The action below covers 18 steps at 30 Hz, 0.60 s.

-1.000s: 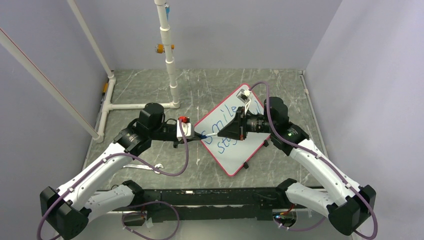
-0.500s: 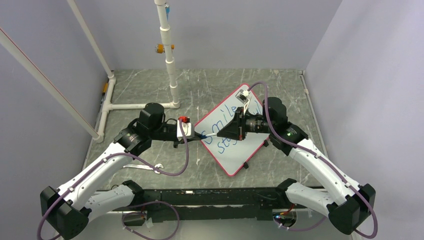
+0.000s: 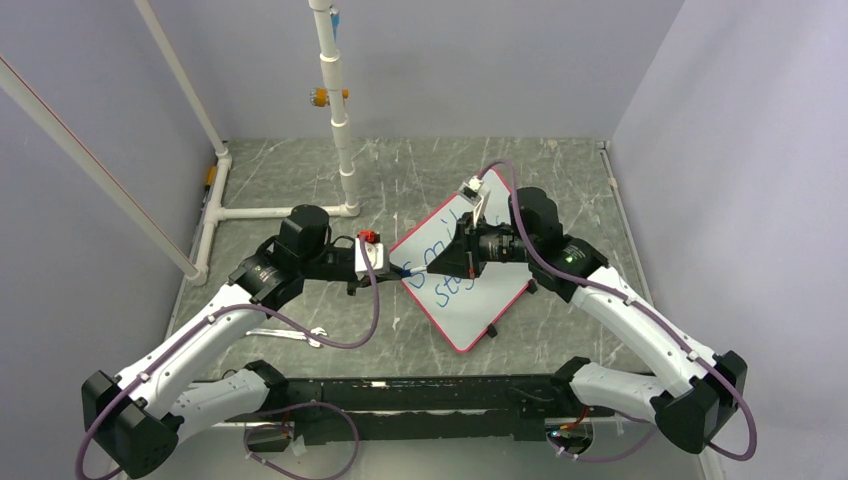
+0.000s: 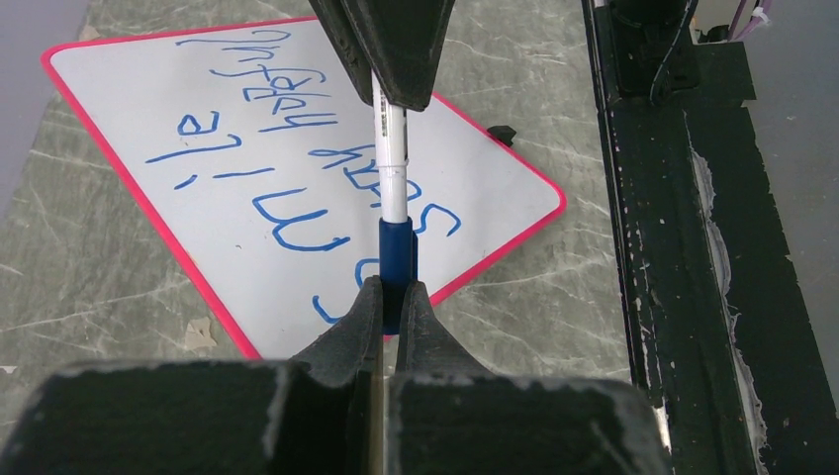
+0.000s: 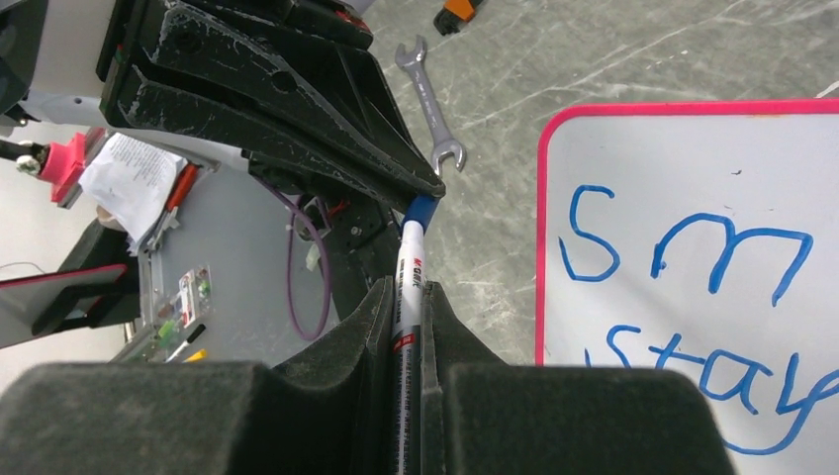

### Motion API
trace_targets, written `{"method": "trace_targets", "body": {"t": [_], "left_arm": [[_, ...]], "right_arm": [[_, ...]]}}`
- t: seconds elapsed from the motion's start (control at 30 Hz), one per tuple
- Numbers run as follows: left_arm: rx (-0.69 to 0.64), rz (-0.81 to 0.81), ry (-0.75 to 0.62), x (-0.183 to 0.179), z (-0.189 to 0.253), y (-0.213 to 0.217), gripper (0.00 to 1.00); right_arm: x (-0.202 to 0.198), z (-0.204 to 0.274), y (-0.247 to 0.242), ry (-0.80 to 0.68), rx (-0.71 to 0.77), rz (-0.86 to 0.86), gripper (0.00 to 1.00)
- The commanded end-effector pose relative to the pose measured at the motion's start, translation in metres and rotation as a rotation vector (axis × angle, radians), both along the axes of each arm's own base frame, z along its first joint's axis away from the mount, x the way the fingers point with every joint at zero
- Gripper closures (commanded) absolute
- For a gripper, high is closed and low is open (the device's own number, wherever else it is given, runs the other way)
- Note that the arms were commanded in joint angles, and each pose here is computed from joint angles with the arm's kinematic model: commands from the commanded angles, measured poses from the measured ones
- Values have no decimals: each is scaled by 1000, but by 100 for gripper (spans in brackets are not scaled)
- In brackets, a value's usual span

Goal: Write a sentence on the whiteboard
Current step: Insert the whiteboard marker without the cap into the pen cap.

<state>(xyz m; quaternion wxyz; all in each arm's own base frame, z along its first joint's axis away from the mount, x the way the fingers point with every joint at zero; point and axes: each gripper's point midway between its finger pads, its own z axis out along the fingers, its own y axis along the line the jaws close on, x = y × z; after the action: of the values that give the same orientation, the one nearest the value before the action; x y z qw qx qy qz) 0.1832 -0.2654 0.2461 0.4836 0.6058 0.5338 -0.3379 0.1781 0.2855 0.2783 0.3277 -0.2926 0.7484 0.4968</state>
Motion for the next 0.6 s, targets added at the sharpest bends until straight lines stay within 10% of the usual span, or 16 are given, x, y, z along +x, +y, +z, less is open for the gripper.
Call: {"method": "trace_targets", "body": {"t": [0.0,0.57], "left_arm": [[-29,-37,-4,-4,10,-6,100],[-32,-27,8,-4,12,-6,100]], "right_arm": [[9,21,7,-89,-2,-21,100],[2,13,45,-152,-137,17,100]]}}
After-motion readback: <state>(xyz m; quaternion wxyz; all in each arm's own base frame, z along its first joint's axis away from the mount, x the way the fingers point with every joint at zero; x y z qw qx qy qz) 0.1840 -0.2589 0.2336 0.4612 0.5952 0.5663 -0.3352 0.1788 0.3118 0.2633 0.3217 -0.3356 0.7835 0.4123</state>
